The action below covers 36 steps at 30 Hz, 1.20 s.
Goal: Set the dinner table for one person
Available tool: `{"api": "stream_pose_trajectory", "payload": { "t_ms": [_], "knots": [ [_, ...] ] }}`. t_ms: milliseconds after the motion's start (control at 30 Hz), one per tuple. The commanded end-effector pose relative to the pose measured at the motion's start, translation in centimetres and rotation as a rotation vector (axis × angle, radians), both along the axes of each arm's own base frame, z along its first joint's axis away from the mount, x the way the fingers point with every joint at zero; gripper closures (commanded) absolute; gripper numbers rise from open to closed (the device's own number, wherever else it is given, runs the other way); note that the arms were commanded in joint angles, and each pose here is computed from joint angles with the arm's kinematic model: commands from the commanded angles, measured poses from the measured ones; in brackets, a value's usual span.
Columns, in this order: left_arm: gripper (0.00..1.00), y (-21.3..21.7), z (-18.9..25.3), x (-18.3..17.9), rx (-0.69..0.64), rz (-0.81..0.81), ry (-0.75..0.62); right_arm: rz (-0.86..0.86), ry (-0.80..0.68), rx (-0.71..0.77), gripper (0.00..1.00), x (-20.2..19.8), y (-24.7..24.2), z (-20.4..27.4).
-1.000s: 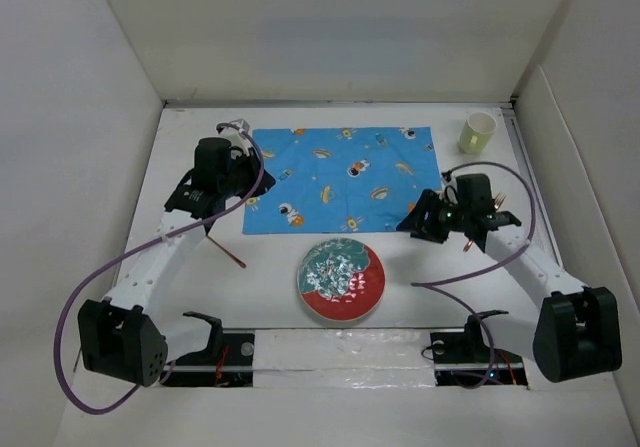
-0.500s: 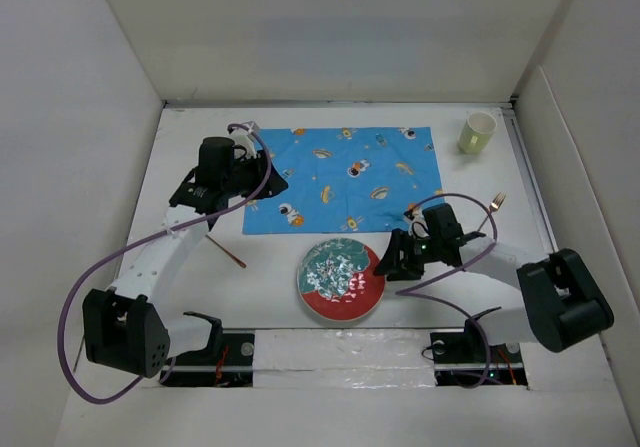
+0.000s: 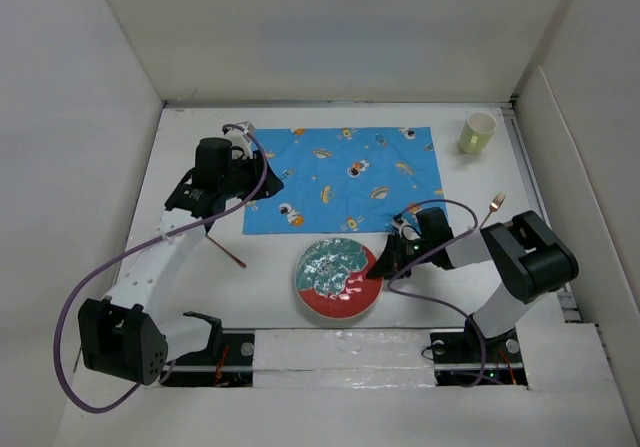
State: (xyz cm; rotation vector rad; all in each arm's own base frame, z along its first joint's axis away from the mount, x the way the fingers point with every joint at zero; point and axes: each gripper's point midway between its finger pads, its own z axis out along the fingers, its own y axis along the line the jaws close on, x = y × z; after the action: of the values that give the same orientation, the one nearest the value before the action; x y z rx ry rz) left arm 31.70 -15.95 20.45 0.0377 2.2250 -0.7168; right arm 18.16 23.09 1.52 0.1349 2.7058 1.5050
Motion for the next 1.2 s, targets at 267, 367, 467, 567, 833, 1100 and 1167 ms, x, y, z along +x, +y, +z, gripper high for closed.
{"api": "stream_pose_trajectory", "payload": {
  "t_ms": [267,367,467,567,833,1100,1167],
  "knots": [
    [0.63,2.5,6.2,1.8,0.039,0.104,-0.156,0.045,-0.111,-0.071,1.00,1.3,-1.1,4.4],
    [0.63,3.0,7.2,2.4,0.040,0.127,-0.166,0.026,-0.208,-0.024,1.00,4.3,-0.3,10.5],
    [0.63,2.8,7.6,2.9,0.037,0.125,-0.170,-0.030,-0.278,0.045,1.00,8.3,0.3,15.6],
    [0.63,2.3,7.5,3.0,0.020,0.106,-0.171,-0.144,-0.382,0.079,1.00,14.6,0.9,19.5],
    [0.63,1.9,6.4,2.4,0.012,0.070,-0.154,-0.282,-0.380,0.172,1.00,23.3,2.2,21.0],
    [0.63,2.0,5.3,1.7,0.016,0.065,-0.144,-0.364,-0.307,0.193,1.00,27.9,3.1,18.9],
    [0.63,2.0,4.8,1.5,0.016,0.066,-0.137,-0.377,-0.293,0.183,1.00,28.2,3.0,18.0]
  ]
}}
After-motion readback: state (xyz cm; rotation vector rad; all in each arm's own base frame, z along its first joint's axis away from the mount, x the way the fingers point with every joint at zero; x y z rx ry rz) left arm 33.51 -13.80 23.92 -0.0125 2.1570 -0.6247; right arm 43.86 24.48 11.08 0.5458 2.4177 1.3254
